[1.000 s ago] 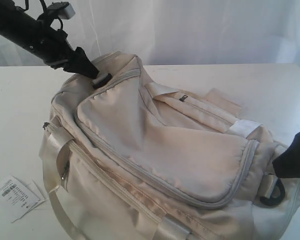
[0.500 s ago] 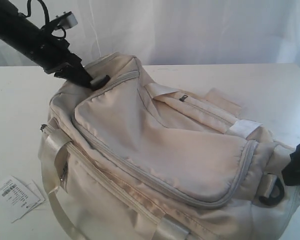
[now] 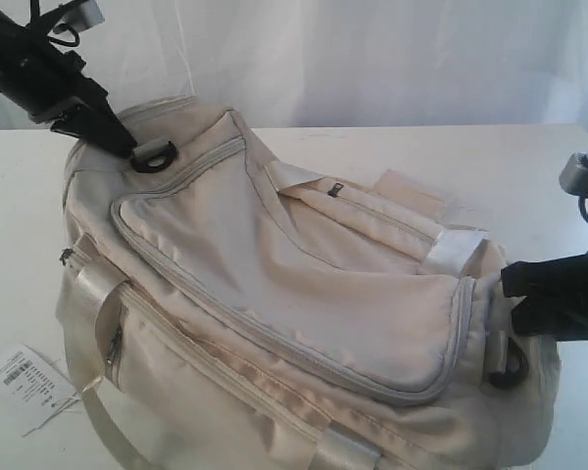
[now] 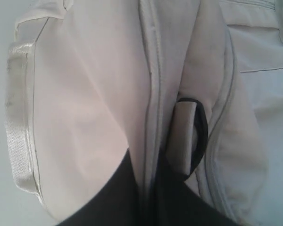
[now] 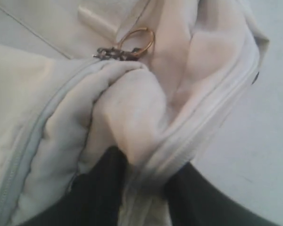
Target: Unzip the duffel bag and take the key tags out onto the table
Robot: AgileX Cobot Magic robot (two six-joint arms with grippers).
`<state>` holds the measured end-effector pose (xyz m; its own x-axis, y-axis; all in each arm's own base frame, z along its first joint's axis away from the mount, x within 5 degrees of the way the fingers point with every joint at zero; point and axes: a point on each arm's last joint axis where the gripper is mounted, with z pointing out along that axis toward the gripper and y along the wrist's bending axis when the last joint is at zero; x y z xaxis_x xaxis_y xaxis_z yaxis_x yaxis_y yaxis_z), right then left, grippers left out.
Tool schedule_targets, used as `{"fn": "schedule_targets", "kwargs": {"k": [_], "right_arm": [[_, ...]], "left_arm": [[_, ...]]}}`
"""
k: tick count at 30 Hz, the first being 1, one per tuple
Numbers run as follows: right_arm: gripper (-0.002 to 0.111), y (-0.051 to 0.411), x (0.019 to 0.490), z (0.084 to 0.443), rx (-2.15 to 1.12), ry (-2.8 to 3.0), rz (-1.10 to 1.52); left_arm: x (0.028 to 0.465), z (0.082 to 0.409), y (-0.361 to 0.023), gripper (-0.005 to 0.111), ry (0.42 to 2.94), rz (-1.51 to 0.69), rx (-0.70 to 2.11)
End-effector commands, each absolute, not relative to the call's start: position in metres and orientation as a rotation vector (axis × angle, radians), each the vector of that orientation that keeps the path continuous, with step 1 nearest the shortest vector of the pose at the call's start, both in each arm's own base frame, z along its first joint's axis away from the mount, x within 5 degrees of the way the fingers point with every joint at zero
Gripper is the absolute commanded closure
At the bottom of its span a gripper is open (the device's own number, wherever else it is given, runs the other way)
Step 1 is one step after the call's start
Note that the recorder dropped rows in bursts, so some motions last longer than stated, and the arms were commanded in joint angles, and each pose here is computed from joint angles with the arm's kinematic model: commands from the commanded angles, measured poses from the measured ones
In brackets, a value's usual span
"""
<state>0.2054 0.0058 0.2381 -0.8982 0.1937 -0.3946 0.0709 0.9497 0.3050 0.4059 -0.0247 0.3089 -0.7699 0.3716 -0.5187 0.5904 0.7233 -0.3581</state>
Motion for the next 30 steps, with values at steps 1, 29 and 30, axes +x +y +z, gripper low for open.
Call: {"fn": "schedule_targets", "kwargs": {"k": [1, 29, 30], "right_arm": [[0.108, 0.001, 0.225, 0.238, 0.136, 2.622, 0.334], [0.108, -0.007, 0.32, 0.262, 0.043, 2.476, 0.312], [0.108, -0.007, 0.322, 0.265, 0.042, 2.462, 0.308]], "left_arm": [[0.38, 0.331, -0.012, 0.107, 2.515, -0.771, 0.694], [0.245, 0.293, 0.02, 0.107, 2.558, -0.537, 0.216], [0.246, 0.29, 0.021, 0.107, 2.553, -0.524, 0.197]]}}
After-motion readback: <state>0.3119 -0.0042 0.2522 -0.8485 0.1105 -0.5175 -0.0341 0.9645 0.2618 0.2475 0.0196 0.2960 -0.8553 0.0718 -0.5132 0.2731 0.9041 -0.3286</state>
